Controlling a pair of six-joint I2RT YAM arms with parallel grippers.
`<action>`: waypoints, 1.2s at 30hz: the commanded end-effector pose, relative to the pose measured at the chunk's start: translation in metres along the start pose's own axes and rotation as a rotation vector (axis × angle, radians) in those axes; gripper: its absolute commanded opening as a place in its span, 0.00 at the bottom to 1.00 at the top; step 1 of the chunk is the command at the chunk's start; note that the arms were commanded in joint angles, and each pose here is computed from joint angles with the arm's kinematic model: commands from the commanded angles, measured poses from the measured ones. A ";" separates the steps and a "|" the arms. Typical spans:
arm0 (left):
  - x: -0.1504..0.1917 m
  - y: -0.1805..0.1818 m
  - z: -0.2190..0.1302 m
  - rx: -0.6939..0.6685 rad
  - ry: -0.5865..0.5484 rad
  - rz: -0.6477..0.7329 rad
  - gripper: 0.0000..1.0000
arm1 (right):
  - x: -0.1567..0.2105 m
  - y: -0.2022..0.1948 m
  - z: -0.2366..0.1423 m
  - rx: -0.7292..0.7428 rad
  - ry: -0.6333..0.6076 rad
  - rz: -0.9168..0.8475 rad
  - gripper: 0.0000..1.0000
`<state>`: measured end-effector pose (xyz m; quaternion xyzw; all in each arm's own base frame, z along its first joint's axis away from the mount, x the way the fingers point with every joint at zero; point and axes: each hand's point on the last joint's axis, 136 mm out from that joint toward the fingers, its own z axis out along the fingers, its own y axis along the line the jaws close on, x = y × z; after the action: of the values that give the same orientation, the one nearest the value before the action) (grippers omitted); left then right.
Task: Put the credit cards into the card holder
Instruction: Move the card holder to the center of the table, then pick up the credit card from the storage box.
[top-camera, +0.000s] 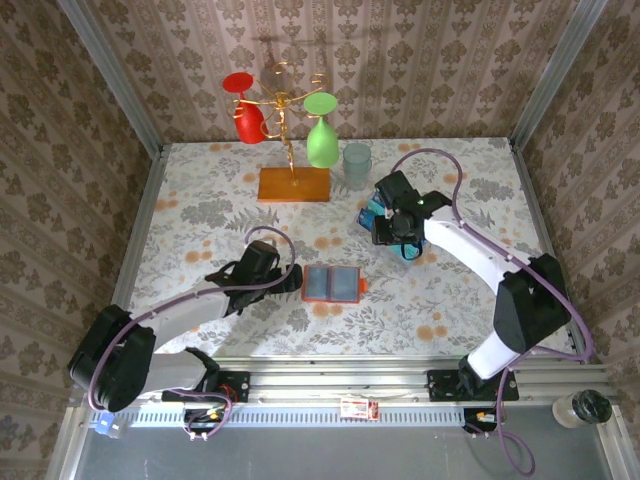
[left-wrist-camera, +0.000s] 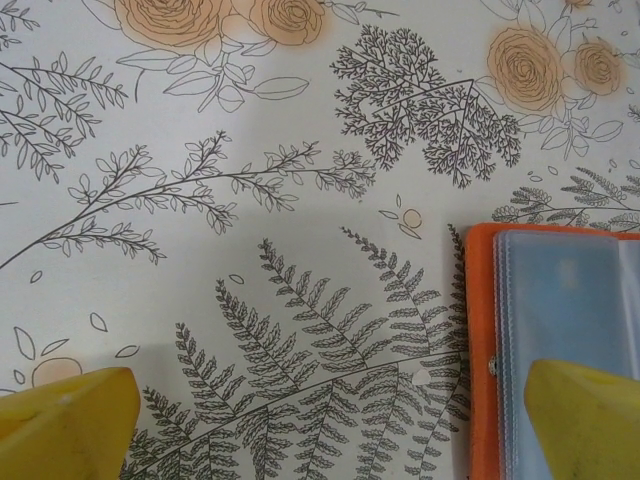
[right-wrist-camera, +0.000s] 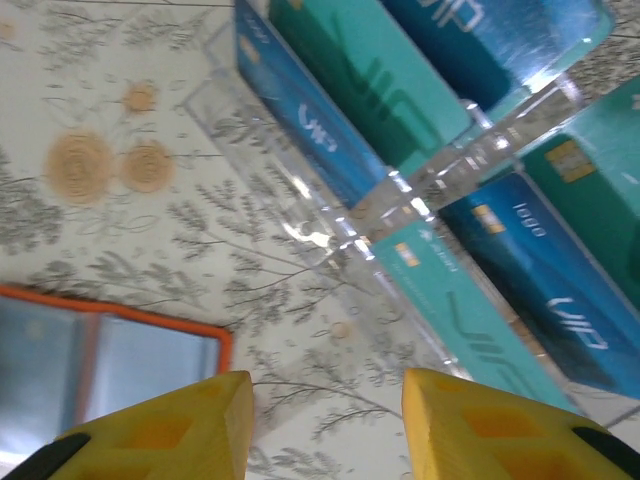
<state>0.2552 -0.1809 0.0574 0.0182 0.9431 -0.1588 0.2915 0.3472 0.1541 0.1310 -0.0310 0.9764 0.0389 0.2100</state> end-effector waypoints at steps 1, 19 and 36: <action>-0.008 -0.004 -0.004 0.000 -0.008 0.032 1.00 | 0.004 -0.028 0.006 0.166 0.047 -0.081 0.44; -0.008 -0.011 -0.006 0.046 -0.037 -0.007 1.00 | 0.007 -0.050 0.038 0.329 0.120 -0.192 0.40; -0.005 -0.007 -0.009 0.026 -0.034 0.030 1.00 | 0.019 -0.040 0.044 0.249 0.143 -0.198 0.09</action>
<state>0.2579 -0.1870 0.0685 0.0243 0.9357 -0.1728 0.3066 0.3587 0.1140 0.0861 -0.0989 0.9753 -0.1211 0.1562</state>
